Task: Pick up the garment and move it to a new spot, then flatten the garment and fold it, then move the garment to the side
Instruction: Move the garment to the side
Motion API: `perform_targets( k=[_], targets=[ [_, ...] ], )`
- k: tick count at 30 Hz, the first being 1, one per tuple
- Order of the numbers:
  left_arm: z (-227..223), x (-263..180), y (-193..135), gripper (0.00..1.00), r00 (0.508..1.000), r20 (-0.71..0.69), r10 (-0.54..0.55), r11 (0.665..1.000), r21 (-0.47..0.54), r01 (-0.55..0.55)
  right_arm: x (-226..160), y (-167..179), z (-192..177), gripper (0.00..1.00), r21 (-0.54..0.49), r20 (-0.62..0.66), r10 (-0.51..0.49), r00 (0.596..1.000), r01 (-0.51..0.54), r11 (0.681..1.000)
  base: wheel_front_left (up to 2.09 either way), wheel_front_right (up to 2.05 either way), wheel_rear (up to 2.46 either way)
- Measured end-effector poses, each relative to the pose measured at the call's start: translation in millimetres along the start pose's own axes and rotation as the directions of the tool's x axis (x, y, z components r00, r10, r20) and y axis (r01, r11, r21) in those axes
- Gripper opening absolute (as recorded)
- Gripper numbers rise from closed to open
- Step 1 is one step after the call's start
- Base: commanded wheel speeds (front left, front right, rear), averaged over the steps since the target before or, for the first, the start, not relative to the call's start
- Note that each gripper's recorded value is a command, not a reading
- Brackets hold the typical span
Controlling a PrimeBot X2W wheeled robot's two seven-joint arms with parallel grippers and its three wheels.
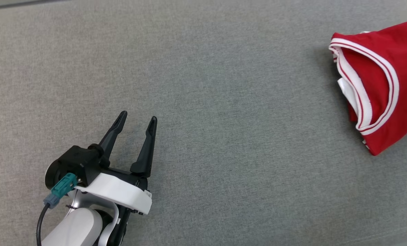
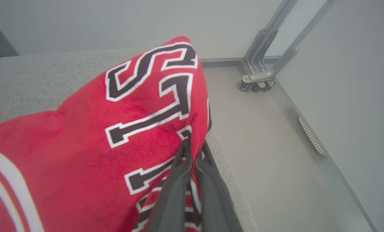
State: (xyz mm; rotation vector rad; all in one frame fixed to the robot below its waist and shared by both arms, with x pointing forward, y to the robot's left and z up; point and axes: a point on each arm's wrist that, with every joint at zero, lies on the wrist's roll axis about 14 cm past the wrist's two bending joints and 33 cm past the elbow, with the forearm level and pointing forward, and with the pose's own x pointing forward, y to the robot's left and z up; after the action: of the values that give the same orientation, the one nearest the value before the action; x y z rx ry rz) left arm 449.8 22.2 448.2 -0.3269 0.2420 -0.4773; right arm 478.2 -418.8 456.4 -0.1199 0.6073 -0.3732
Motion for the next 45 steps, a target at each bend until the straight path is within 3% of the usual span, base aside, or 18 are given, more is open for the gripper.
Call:
perform_targets(
  k=[15, 18, 31, 39, 45],
  targets=[
    [-15, 5, 26, 1.0, 0.998, -0.039, 0.053, 0.999, 0.007, -0.052, 38, 2, -46, 0.02, -0.073, -0.129, -0.077, 0.989, 0.068, 0.995, 0.0, 0.0, 0.0],
    [-16, 6, 26, 1.0, 0.998, -0.043, 0.052, 0.999, 0.007, -0.052, 40, -4, -47, 1.0, -0.096, -0.123, -0.098, 0.987, 0.087, 0.992, 0.0, 0.0, 0.0],
    [-12, 8, 14, 1.0, 0.999, -0.04, 0.02, 1.0, 0.015, -0.019, 32, 1, -39, 1.0, -0.105, -0.074, -0.103, 0.992, 0.095, 0.99, 0.0, 0.0, 0.0],
    [6, 7, -6, 1.0, 1.0, 0.014, -0.024, 1.0, 0.007, 0.024, 14, 6, 9, 1.0, -0.077, 0.097, -0.061, 0.993, 0.069, 0.995, 0.0, 0.0, 0.0],
    [27, 1, -19, 1.0, 0.996, 0.083, -0.037, 0.999, -0.004, 0.037, -9, 18, 50, 1.0, -0.02, 0.256, -0.007, 0.967, 0.013, 1.0, 0.0, 0.0, 0.0]
  ],
)
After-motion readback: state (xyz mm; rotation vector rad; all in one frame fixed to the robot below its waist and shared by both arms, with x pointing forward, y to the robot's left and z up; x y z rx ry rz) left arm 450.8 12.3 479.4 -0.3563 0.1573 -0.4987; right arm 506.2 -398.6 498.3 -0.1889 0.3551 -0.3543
